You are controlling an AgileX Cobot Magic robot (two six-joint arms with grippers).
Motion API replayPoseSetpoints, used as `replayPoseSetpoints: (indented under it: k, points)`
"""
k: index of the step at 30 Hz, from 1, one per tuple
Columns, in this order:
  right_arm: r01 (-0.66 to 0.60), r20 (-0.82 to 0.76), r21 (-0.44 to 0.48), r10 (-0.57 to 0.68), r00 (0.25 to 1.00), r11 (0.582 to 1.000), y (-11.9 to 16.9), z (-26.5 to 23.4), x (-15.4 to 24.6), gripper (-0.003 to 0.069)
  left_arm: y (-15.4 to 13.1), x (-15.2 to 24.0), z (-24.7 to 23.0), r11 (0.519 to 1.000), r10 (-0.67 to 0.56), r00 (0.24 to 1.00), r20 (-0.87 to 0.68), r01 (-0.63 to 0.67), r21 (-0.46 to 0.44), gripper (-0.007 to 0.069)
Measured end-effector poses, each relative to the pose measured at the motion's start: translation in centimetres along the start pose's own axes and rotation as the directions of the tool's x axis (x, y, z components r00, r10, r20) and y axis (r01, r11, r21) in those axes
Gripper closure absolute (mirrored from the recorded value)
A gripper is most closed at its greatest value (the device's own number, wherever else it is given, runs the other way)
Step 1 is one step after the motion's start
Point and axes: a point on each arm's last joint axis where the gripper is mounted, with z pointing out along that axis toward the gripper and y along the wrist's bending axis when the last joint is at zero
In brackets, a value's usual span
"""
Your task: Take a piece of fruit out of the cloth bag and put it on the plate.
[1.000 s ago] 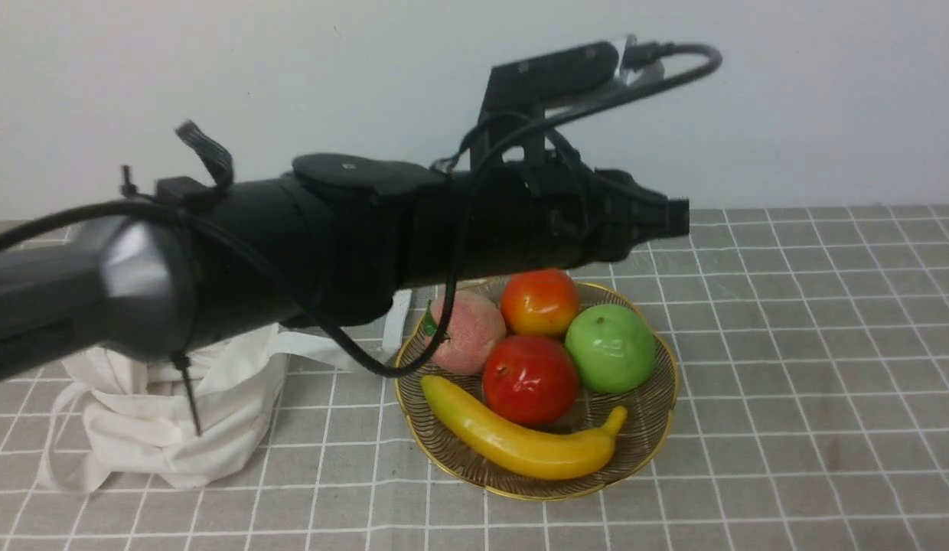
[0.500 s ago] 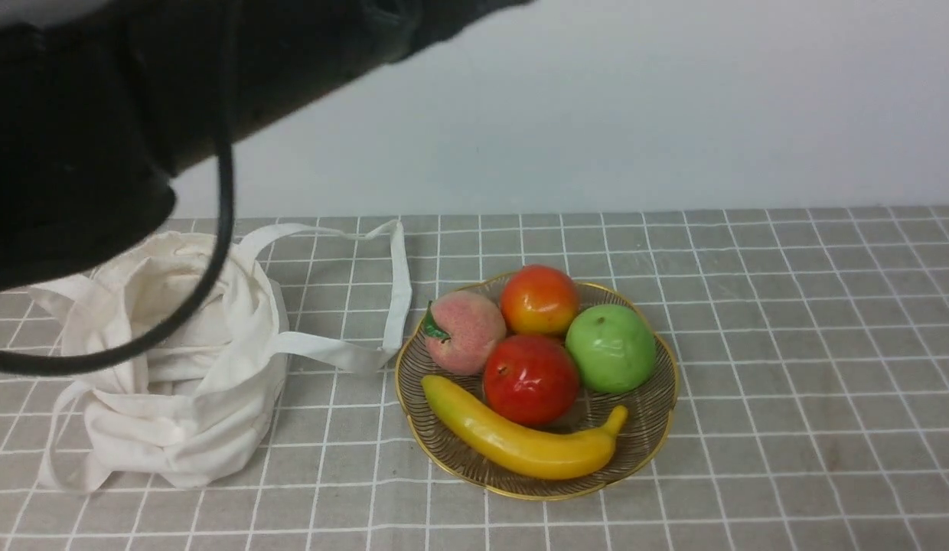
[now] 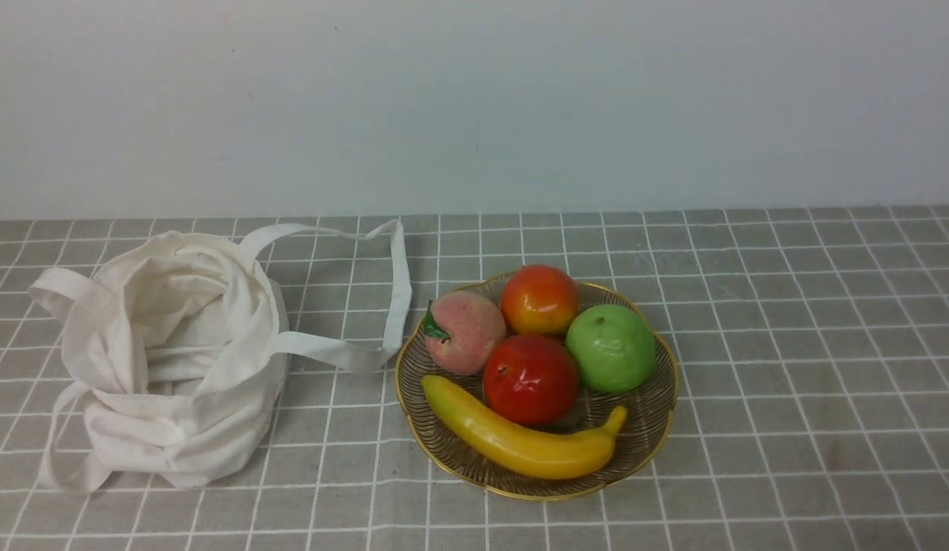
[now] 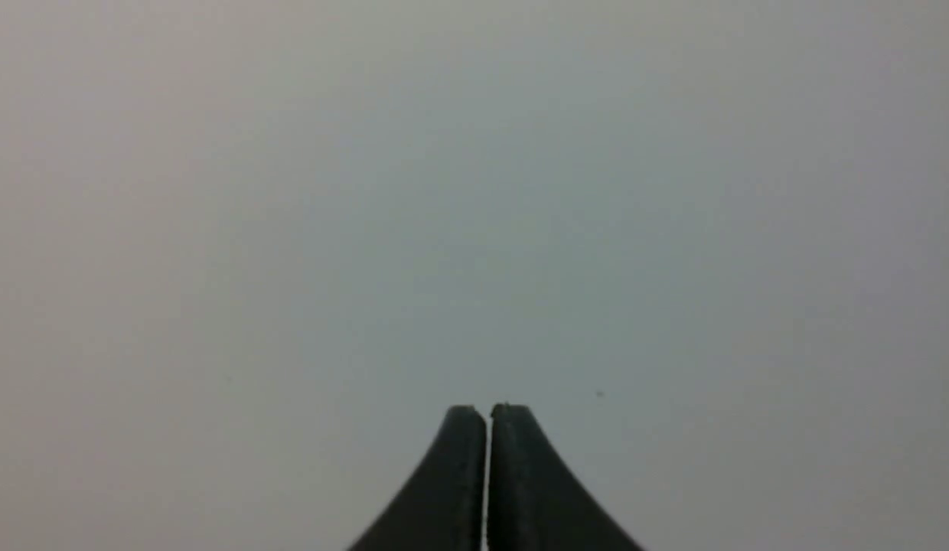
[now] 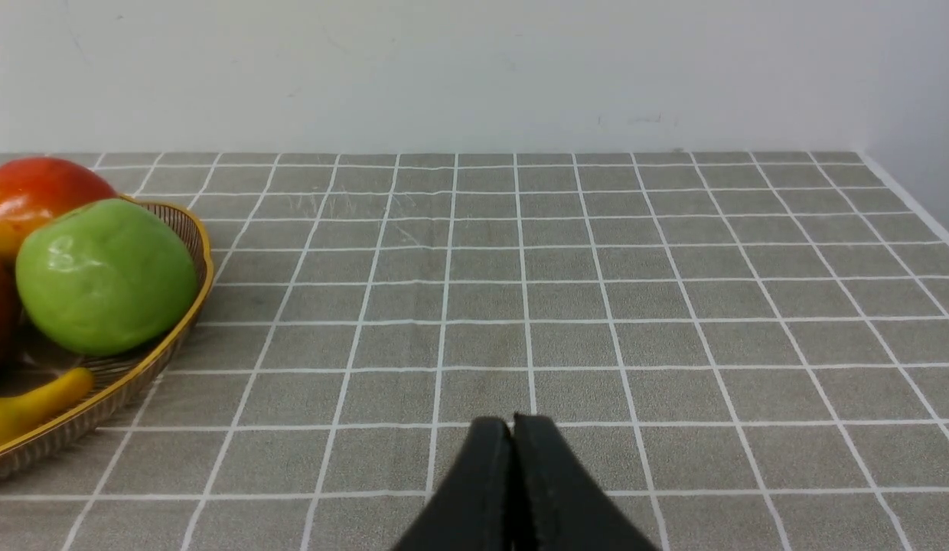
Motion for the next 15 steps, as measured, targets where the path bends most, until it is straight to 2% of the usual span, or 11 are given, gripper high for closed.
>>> replayPoseSetpoints:
  k: [8, 15]
  points:
    - [-0.001, 0.0, 0.0, 0.001, 1.0, 1.0, 0.0, 0.0, 0.0, 0.0676, 4.4, -1.4, -5.0, 0.99, 0.005, 0.998, 0.067, 0.004, -0.144, 0.0633]
    - [-0.001, 0.0, 0.0, 0.001, 1.0, 1.0, 0.0, 0.0, 0.0, 0.0676, 6.5, -0.7, -7.5, 0.982, -0.004, 0.997, 0.079, 0.019, -0.187, 0.0633]
